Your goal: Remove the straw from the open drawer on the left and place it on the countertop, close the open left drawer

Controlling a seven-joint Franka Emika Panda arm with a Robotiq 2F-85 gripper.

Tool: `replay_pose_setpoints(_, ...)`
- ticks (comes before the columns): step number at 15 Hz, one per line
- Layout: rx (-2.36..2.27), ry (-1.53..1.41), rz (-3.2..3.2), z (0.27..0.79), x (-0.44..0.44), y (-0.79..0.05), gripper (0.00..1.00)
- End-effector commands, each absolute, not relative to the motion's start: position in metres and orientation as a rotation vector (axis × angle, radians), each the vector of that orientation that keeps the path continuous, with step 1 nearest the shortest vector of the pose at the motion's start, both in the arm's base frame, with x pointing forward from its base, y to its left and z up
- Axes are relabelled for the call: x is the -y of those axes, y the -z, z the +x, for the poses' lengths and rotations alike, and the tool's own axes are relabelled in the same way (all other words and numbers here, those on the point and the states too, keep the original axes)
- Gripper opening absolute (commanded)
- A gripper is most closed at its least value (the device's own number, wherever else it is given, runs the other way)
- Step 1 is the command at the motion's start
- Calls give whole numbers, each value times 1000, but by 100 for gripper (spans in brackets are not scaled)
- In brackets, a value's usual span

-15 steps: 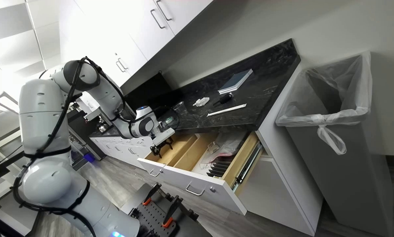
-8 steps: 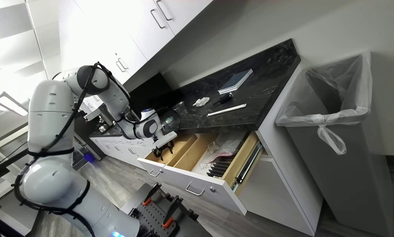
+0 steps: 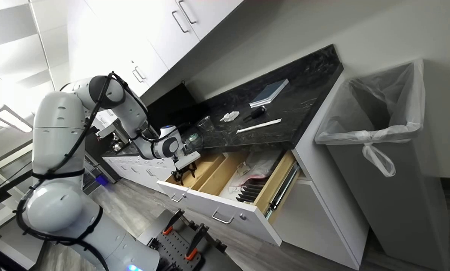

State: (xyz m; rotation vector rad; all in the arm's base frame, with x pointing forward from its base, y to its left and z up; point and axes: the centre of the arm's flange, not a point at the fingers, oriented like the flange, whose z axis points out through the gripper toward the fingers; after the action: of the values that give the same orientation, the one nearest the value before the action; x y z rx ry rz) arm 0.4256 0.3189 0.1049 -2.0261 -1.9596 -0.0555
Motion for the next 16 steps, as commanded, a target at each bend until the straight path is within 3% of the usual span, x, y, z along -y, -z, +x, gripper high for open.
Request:
replay_pose_setpoints(1, 1965, -35, -1972, 418, -334, -87, 87)
replay_pose_setpoints(16, 1963, -175, -1862, 406, -351, -70, 88)
